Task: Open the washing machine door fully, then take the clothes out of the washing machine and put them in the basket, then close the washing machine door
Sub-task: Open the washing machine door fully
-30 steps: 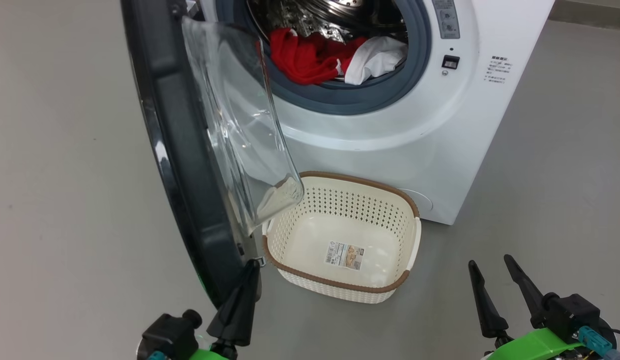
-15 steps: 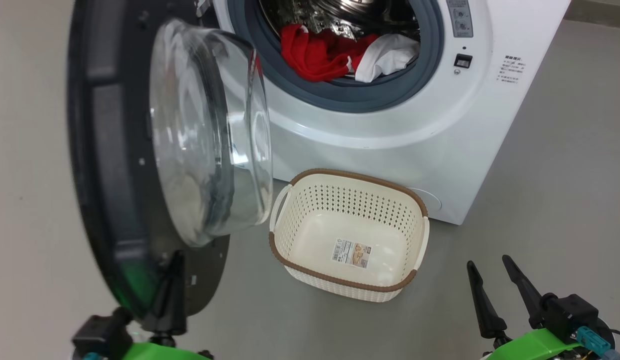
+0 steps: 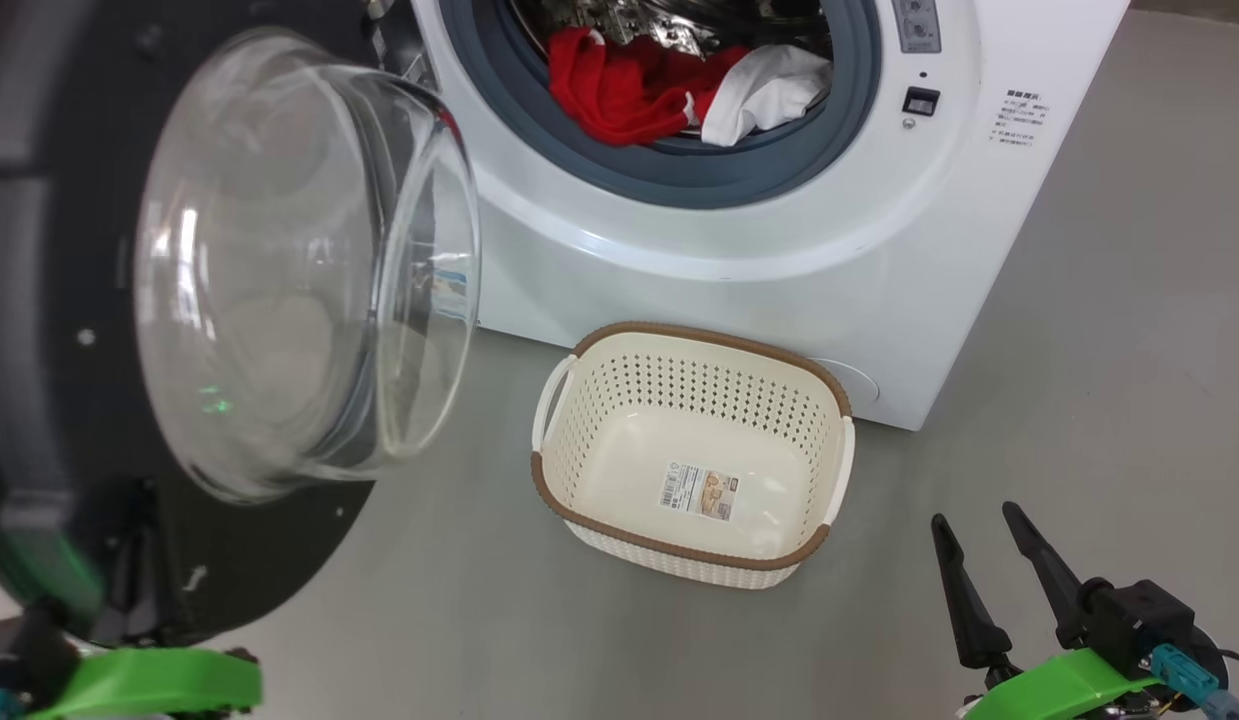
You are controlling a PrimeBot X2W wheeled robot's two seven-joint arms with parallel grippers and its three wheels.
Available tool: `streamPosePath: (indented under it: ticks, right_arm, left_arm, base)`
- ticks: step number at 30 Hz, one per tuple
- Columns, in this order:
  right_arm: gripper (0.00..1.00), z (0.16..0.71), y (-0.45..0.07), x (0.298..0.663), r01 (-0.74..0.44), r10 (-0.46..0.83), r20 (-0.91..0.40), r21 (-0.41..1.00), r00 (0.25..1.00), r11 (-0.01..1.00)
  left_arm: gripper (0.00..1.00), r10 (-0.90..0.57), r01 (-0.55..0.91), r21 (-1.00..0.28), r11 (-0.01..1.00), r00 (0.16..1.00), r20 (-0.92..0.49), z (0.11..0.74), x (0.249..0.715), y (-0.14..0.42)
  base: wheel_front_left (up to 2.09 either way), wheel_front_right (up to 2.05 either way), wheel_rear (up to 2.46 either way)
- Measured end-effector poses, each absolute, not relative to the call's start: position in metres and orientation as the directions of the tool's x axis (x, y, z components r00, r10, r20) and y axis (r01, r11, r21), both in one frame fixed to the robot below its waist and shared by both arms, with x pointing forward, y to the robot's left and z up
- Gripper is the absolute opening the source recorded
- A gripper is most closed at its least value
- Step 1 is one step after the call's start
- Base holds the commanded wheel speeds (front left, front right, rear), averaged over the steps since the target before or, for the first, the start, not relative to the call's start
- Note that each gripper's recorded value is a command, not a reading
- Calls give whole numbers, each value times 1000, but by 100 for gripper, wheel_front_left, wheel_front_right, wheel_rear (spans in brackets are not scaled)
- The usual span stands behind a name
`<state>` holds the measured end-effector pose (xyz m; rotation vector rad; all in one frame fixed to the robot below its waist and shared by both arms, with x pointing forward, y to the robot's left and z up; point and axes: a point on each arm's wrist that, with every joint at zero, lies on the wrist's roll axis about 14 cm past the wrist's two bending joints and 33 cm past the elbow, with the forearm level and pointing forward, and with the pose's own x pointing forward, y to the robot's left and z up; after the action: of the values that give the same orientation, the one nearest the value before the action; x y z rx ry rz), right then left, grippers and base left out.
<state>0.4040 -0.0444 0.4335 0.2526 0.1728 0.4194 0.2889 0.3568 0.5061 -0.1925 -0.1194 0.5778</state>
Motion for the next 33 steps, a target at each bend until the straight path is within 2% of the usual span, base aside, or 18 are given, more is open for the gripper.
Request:
streamPosePath:
  ticks: [22,33]
  right_arm:
    - [100,415,-50,423,-367,417,-141,280,898,887]
    - [100,402,-57,435,-356,406,-160,266,900,896]
  left_arm:
    - [0,705,-696,-130,706,709,30,509,298,454]
    - [0,745,-741,-96,664,667,7,505,313,478]
  base:
    - [0,0,0]
    - [0,0,0]
